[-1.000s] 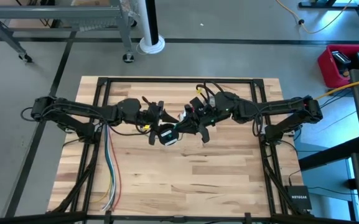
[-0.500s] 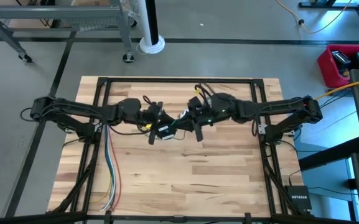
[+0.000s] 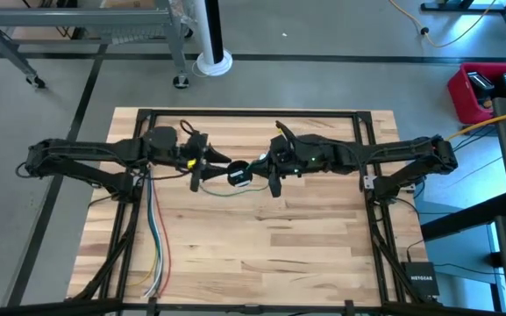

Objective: Coil cords
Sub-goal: Coil the green wire on the spool

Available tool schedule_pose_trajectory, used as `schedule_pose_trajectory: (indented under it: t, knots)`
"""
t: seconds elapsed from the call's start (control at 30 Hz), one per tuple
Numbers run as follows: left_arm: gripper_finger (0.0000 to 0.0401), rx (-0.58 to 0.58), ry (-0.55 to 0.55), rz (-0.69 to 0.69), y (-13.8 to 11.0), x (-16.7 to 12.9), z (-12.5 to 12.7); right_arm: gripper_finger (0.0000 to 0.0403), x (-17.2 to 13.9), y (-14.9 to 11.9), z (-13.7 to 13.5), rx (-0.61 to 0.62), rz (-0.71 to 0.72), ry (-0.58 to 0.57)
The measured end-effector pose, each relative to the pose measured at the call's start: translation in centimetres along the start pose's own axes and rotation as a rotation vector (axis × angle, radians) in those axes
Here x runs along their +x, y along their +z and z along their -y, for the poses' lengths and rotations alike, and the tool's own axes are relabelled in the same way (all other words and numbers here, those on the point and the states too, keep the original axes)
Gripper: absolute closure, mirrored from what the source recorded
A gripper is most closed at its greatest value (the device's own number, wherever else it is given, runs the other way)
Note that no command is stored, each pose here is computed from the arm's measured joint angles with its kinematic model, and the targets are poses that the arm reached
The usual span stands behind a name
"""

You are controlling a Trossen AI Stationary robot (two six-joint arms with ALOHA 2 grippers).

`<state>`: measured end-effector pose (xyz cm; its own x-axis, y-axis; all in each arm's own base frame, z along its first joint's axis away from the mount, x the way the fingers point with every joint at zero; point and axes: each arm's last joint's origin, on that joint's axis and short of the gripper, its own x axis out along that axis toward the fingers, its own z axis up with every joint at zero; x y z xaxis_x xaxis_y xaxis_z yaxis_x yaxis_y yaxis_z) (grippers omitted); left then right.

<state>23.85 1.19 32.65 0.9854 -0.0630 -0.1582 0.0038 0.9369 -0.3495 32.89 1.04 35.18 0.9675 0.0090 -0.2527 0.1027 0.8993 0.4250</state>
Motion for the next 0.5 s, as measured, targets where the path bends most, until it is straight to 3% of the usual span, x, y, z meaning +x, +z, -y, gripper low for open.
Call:
schedule_pose_trajectory:
  t: [0.3, 0.5]
  knots:
    - [0.0223, -0.037, -0.032, 0.001, -0.2, -0.1, 1.1, 0.0403, 0.0, 0.1, 0.1, -0.026, 0.027, -0.046]
    - [0.0223, 0.017, 0.065, 0.021, -0.2, -0.7, 1.1, 0.0403, 0.0, 0.1, 0.5, -0.023, 0.029, -0.084]
